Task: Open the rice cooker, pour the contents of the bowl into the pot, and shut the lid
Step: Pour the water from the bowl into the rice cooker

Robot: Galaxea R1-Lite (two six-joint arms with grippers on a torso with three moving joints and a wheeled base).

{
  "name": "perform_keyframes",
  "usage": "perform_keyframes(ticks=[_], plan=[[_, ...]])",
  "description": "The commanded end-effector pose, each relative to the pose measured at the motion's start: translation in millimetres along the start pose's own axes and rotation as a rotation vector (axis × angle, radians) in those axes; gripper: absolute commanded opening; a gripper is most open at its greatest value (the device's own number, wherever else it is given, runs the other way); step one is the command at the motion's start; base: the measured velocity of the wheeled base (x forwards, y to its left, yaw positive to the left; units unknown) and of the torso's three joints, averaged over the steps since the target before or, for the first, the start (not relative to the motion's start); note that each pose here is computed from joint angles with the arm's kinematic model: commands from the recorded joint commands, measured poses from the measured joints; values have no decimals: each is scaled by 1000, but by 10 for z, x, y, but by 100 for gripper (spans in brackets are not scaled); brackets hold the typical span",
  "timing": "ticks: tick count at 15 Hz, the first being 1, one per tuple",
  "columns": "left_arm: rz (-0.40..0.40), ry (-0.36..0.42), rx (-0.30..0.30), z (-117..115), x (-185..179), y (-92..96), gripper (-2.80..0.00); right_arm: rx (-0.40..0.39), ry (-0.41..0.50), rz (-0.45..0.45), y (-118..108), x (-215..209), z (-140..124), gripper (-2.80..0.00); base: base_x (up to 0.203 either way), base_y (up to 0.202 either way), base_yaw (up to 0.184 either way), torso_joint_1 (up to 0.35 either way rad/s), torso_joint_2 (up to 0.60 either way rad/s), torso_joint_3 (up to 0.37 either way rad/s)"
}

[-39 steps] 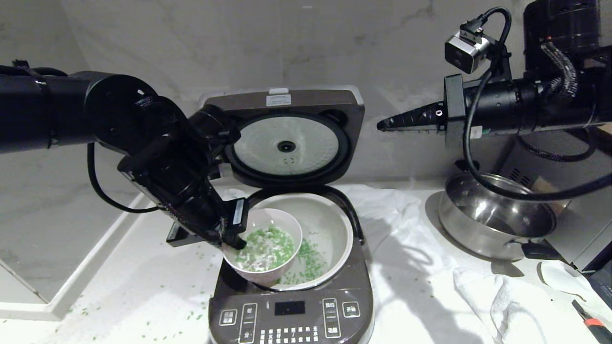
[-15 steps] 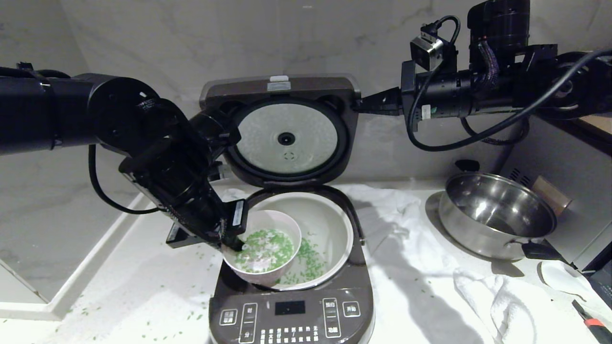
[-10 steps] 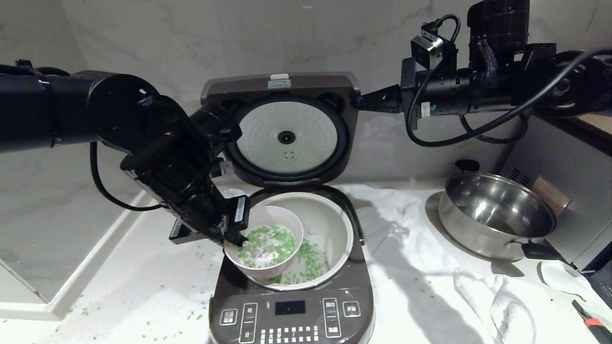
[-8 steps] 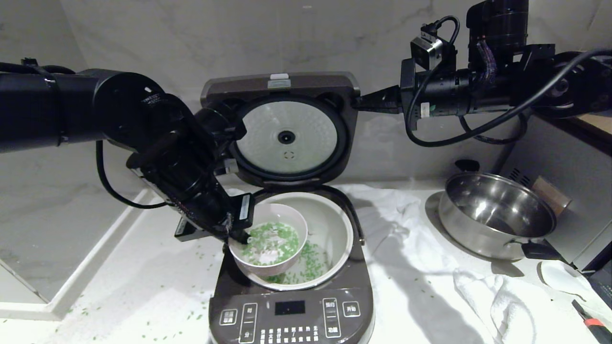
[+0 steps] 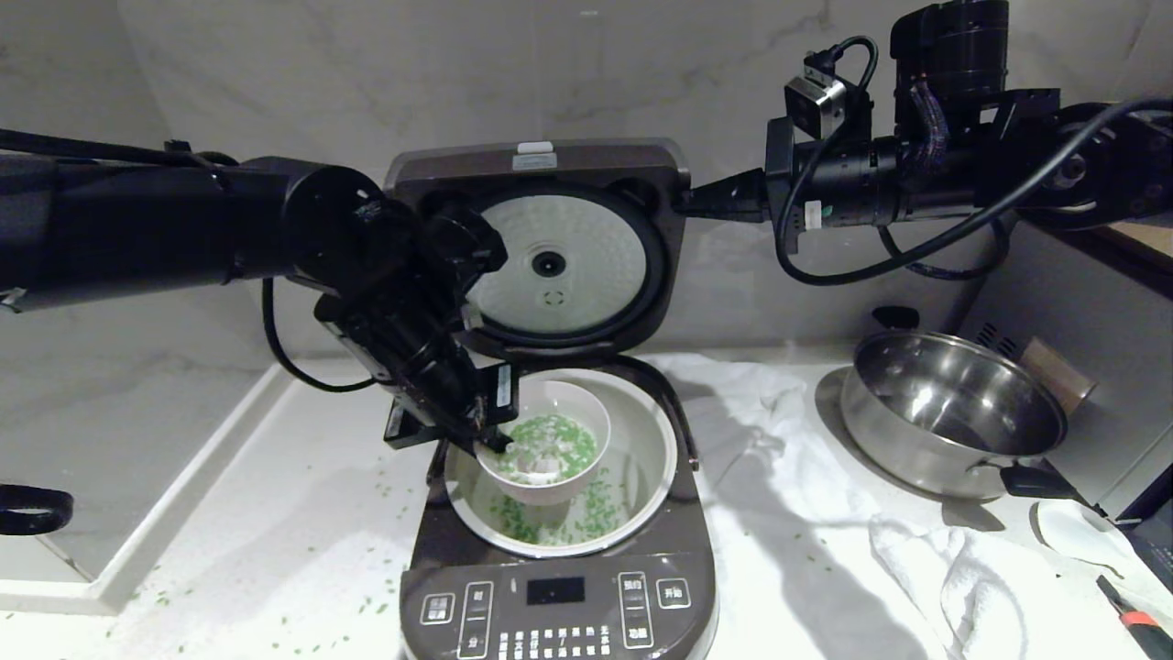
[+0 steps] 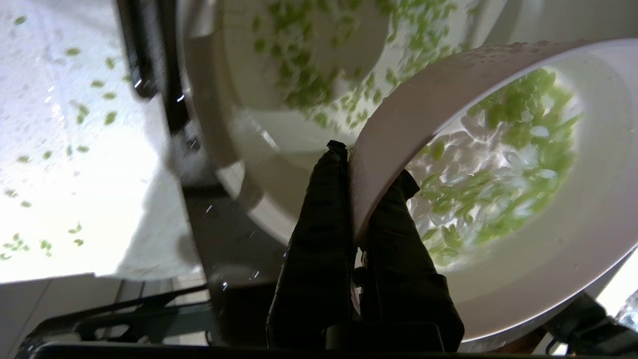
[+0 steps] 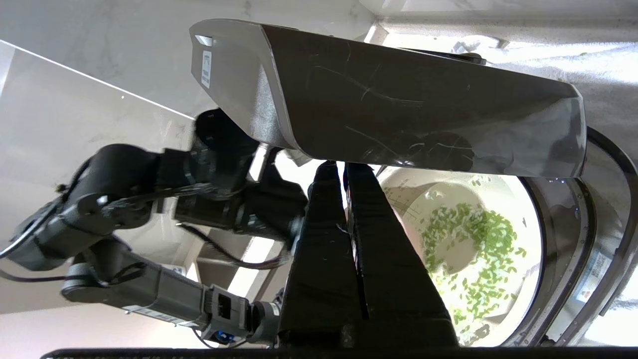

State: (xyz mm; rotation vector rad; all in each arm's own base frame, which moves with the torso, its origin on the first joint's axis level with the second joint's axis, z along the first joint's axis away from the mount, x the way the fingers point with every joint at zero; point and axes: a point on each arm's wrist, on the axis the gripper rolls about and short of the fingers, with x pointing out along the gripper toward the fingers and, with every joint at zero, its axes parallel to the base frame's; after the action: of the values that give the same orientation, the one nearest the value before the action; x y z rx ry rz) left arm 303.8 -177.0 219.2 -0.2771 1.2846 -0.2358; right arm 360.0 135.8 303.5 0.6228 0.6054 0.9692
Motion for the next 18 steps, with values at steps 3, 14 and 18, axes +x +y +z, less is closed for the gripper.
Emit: perform_keyframes(ticks=[3,14,18], plan=[[13,31,-17,80,226,-22,-280,6,5,6,5,0,-3,-280,0,0,0,0,0,0],[-53,-70,-93,145,513,-63,-280,9,2,6,-4,0,12,-280,0,0,0,0,0,0],[-53,-210,-82,79,598,0,-280,17,1,7,-7,5,17,-280,0,0,0,0,0,0]])
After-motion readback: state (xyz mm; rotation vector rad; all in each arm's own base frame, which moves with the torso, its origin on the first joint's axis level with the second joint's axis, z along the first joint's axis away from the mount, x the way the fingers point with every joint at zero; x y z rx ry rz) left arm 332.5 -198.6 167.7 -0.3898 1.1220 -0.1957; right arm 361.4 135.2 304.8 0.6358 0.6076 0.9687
